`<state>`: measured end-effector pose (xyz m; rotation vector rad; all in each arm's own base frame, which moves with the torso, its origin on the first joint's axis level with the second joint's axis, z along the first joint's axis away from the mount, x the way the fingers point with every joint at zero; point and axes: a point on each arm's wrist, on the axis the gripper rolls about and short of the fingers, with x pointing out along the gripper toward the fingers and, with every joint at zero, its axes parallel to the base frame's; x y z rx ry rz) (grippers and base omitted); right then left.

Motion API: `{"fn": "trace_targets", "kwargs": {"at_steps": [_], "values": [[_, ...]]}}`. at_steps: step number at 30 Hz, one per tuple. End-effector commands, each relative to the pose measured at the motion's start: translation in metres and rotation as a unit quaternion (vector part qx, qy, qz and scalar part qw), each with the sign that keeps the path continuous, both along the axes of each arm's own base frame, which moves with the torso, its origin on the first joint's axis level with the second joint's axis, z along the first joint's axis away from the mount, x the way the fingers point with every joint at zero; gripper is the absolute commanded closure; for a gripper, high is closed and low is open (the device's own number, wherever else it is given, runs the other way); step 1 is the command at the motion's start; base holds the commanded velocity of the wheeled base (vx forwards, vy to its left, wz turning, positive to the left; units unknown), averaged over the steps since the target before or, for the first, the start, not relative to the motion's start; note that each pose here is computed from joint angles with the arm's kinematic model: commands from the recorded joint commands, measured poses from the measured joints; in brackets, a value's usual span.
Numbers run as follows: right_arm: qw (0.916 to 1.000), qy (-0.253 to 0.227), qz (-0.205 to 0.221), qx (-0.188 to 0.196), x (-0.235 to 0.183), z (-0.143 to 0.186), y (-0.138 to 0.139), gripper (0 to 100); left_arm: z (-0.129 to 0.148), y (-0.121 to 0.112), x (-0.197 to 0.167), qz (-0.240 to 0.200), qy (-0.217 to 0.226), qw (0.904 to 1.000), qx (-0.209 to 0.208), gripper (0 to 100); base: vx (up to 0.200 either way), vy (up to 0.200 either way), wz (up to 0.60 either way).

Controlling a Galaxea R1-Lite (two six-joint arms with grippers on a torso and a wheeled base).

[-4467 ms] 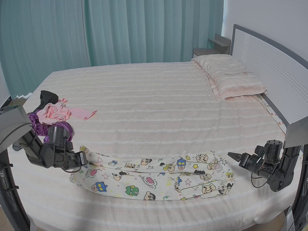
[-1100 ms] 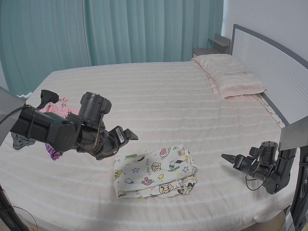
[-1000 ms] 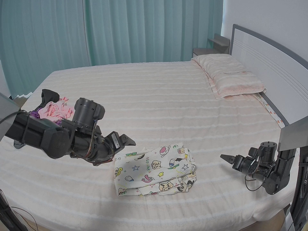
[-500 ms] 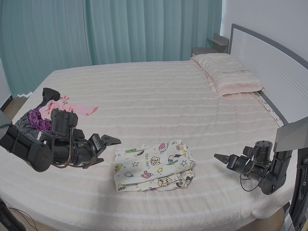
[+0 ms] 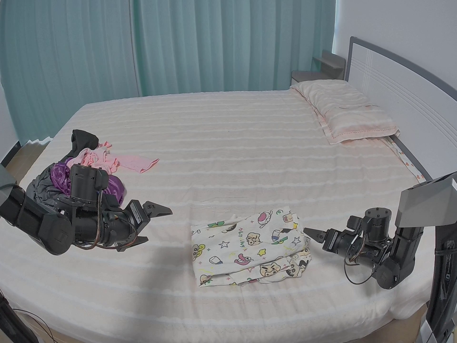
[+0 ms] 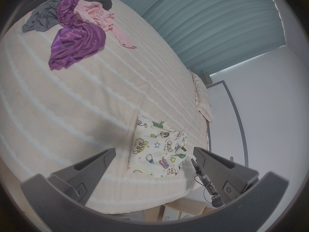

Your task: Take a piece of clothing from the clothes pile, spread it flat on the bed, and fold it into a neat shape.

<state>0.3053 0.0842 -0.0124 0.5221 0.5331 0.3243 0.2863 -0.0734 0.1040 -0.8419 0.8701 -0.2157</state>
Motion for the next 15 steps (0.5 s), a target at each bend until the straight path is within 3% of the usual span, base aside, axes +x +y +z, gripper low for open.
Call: {"fn": "trace_targets", "kwargs": {"at_steps": [1, 5, 15], "values": [[0.9999, 0.007, 0.003, -0.014, 0.009, -0.004, 0.001, 0, -0.005, -0.001, 0.003, -0.001, 0.007, 1.0000, 0.001, 0, 0.000, 0.000, 0.00], [0.9988, -0.006, 0.020, -0.043, 0.025, -0.012, 0.006, 0, -0.008, -0.001, 0.003, 0.000, 0.012, 0.9999, 0.003, 0, 0.000, 0.000, 0.00], [0.9971, -0.011, 0.035, -0.067, 0.026, -0.019, 0.006, 0, -0.009, -0.001, 0.003, -0.002, 0.014, 0.9999, 0.005, 0, 0.000, 0.000, 0.00]]}}
